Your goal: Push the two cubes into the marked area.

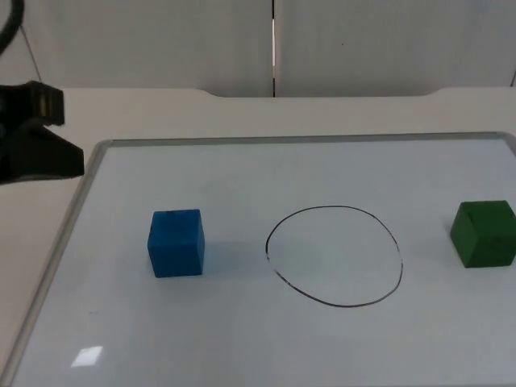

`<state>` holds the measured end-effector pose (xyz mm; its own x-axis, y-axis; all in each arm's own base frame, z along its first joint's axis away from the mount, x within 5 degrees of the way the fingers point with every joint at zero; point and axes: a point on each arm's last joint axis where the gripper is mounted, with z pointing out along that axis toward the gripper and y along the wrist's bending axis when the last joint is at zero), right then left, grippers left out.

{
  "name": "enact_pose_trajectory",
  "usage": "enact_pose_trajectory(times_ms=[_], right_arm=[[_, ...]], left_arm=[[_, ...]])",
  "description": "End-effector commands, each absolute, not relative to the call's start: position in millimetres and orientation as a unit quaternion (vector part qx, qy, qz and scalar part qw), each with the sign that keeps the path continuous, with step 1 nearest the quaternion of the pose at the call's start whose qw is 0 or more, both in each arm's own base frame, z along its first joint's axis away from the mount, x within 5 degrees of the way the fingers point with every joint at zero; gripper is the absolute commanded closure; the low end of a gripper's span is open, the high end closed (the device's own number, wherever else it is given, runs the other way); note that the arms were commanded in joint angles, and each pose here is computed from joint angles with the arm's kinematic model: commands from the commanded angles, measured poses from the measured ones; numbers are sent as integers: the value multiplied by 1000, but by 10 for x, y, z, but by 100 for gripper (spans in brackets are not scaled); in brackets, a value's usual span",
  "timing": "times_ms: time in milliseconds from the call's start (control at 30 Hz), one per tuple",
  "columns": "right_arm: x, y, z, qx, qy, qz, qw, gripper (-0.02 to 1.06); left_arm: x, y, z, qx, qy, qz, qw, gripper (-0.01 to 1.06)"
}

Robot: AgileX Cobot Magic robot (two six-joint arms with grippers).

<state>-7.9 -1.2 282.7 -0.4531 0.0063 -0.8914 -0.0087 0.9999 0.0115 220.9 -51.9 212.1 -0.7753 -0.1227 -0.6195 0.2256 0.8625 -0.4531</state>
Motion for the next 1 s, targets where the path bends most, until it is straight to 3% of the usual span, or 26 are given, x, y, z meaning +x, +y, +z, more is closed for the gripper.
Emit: enact_pose_trajectory(times_ms=[0,400,967], right_arm=[[-74,-12,2801,-5,854,3,521,-1],[-74,-12,2801,-5,854,3,521,-1],[-74,-12,2801,-5,854,3,521,-1]], left_arm=[[2278,-567,2066,21,910,-231,344,105],[2435,-595,1681,3,938,-163,305,105],[2760,-641,1275,-3,958,-149,245,105]])
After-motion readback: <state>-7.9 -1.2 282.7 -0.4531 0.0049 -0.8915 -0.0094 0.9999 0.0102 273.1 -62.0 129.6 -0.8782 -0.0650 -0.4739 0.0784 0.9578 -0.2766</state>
